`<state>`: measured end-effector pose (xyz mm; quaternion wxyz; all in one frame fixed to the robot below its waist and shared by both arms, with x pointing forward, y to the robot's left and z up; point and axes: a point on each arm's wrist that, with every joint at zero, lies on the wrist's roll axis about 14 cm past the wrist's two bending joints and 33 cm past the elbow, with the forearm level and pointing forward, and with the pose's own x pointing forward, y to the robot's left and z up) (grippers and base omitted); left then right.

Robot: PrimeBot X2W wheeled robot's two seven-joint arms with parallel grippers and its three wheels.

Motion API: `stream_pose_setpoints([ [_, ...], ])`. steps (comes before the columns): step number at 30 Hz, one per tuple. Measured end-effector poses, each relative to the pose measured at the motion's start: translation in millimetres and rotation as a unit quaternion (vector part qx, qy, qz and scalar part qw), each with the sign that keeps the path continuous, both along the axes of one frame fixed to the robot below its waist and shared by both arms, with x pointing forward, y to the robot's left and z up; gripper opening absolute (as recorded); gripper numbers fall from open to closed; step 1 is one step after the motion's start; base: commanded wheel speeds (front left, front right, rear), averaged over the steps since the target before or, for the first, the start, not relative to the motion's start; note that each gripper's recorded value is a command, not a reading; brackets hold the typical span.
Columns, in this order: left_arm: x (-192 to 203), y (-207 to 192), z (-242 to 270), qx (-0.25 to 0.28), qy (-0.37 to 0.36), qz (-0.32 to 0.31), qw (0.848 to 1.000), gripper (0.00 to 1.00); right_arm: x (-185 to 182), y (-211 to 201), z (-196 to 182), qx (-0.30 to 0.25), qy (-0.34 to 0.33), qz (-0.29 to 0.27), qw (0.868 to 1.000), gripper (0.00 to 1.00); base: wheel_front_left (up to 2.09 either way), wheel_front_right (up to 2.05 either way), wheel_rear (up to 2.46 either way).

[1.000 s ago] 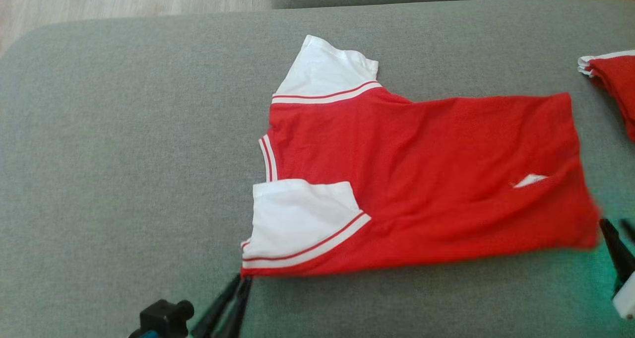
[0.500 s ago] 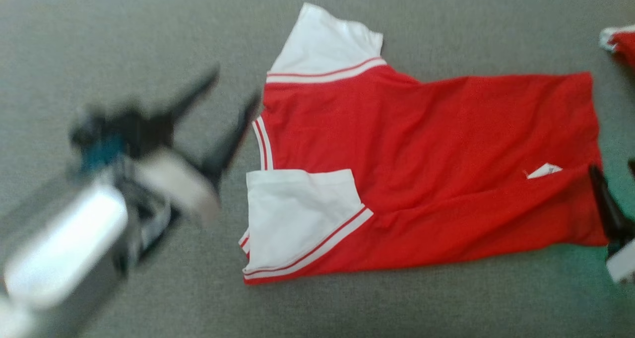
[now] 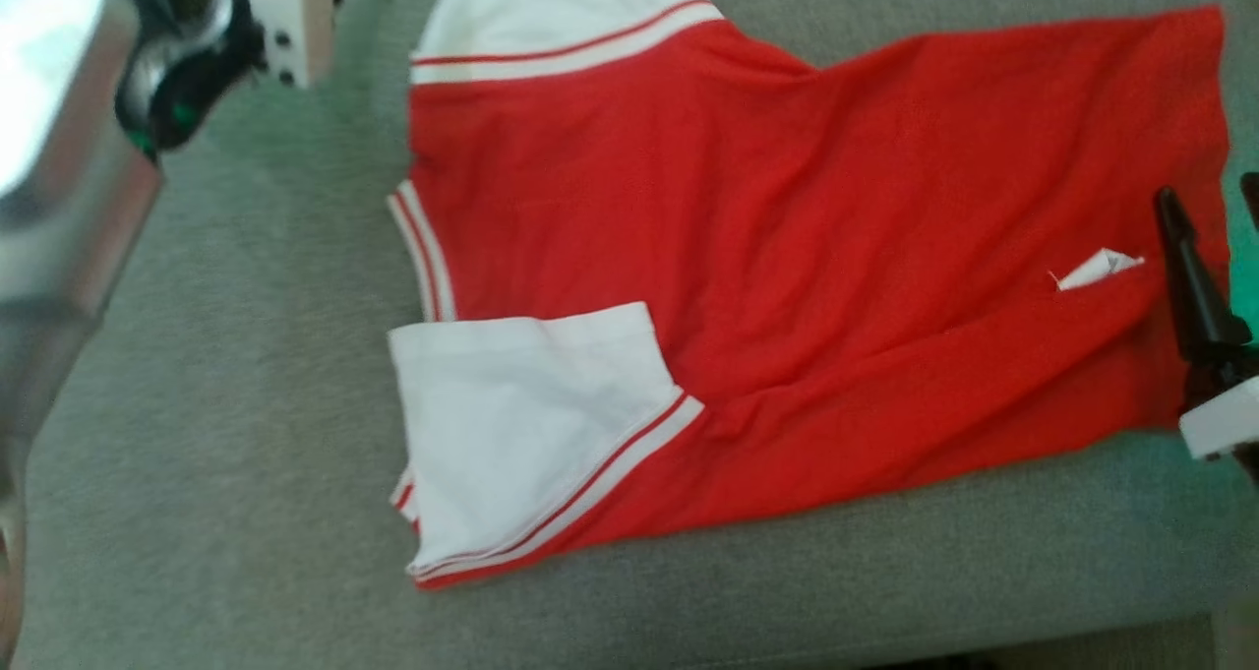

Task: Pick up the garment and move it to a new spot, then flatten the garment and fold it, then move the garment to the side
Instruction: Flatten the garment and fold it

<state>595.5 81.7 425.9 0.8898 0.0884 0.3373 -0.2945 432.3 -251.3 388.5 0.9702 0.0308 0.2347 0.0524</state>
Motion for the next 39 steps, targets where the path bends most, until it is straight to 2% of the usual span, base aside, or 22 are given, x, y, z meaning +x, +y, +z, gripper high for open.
stream_pose_setpoints([
  [8, 36, -24, -33, -0.019, 0.018, 0.005, 1.0, 1.0, -1, -12, -19, -0.008, 0.018, -0.022, 1.0, 1.0, 0.0, 0.0, 0.0],
  [15, 37, -46, -64, -0.025, 0.058, -0.012, 0.998, 1.0, -2, -17, -27, -0.01, 0.026, -0.033, 0.999, 1.0, 0.0, 0.0, 0.0],
  [21, 36, -54, -70, -0.005, 0.067, -0.036, 0.997, 1.0, -5, -22, -30, -0.012, 0.03, -0.044, 0.999, 1.0, 0.0, 0.0, 0.0],
  [22, 35, -55, -70, -0.003, 0.07, -0.038, 0.997, 0.92, -6, -23, -31, -0.011, 0.031, -0.045, 0.998, 1.0, 0.0, 0.0, 0.0],
  [23, 35, -55, -70, -0.003, 0.07, -0.04, 0.997, 0.74, -6, -23, -30, -0.01, 0.029, -0.047, 0.998, 1.0, 0.0, 0.0, 0.0],
  [24, 34, -55, -70, -0.003, 0.071, -0.043, 0.997, 0.62, -5, -22, -30, -0.009, 0.026, -0.048, 0.998, 1.0, 0.0, 0.0, 0.0],
  [26, 32, -57, -70, -0.004, 0.075, -0.048, 0.996, 0.25, -5, -23, -30, -0.009, 0.026, -0.05, 0.998, 1.0, 0.0, 0.0, 0.0],
  [27, 30, -57, -70, -0.005, 0.076, -0.05, 0.996, 0.02, -5, -23, -31, -0.011, 0.026, -0.05, 0.998, 1.0, 0.0, 0.0, 0.0],
  [31, 21, -58, -67, -0.003, 0.083, -0.068, 0.994, 0.0, -4, -23, -29, -0.01, 0.022, -0.052, 0.998, 1.0, 0.0, 0.0, 0.0],
  [39, 25, -59, -41, -0.023, 0.018, -0.084, 0.996, 0.0, 0, -20, -23, -0.006, 0.012, -0.048, 0.999, 1.0, 0.0, 0.0, 0.0],
])
